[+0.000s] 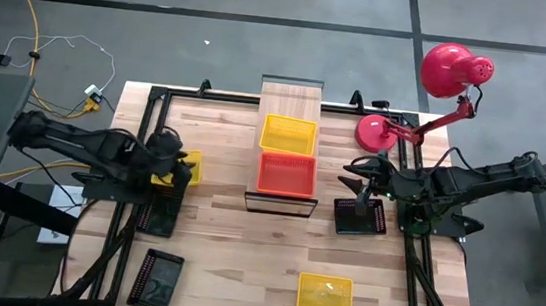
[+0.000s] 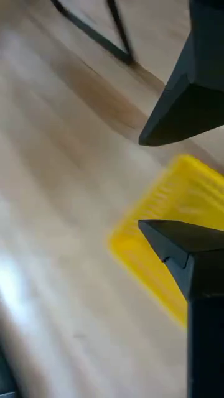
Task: Stack baskets on shelf by color
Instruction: Stack the top yellow bin on the yellow bin on the shelf
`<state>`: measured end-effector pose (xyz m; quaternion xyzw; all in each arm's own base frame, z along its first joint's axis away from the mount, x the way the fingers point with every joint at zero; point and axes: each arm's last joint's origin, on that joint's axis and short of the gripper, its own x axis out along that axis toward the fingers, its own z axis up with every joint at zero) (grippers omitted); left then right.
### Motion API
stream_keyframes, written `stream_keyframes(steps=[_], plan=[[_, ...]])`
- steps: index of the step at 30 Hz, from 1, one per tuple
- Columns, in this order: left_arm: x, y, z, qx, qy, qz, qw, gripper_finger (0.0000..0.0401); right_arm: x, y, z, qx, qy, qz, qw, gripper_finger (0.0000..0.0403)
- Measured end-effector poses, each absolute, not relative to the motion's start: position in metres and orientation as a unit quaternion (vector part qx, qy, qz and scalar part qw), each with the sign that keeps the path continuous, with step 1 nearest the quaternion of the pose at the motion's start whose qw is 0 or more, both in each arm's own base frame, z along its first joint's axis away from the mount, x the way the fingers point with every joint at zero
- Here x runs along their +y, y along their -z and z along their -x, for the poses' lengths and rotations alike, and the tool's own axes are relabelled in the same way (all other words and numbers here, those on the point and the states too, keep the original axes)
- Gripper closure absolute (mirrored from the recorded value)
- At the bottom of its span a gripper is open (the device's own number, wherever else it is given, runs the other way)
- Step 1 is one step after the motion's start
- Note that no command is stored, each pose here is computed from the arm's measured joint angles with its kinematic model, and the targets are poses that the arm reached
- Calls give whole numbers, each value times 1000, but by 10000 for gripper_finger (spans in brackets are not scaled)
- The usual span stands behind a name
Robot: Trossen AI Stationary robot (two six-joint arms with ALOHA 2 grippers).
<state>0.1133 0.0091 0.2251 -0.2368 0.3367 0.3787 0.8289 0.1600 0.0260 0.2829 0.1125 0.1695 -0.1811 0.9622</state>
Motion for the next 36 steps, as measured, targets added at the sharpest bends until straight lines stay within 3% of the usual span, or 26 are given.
stream_keyframes(steps=[9, 16, 21, 29, 33, 36], plan=[[16, -189, -131, 516, -413, 204, 722, 219, 26, -283, -160, 170, 181, -113, 962, 247], [31, -168, -153, 575, -412, 167, 687, 293, 26, -283, -160, 170, 181, -112, 962, 247], [41, -164, -173, 562, -396, 158, 709, 387, 26, -283, -160, 169, 182, -112, 962, 247], [60, -165, -206, 527, -370, 143, 752, 398, 26, -283, -160, 168, 182, -113, 962, 247], [64, -182, -223, 494, -354, 126, 784, 399, 26, -284, -161, 162, 181, -116, 963, 247], [60, -199, -225, 502, -351, 115, 782, 399, 26, -285, -161, 158, 181, -118, 964, 247]])
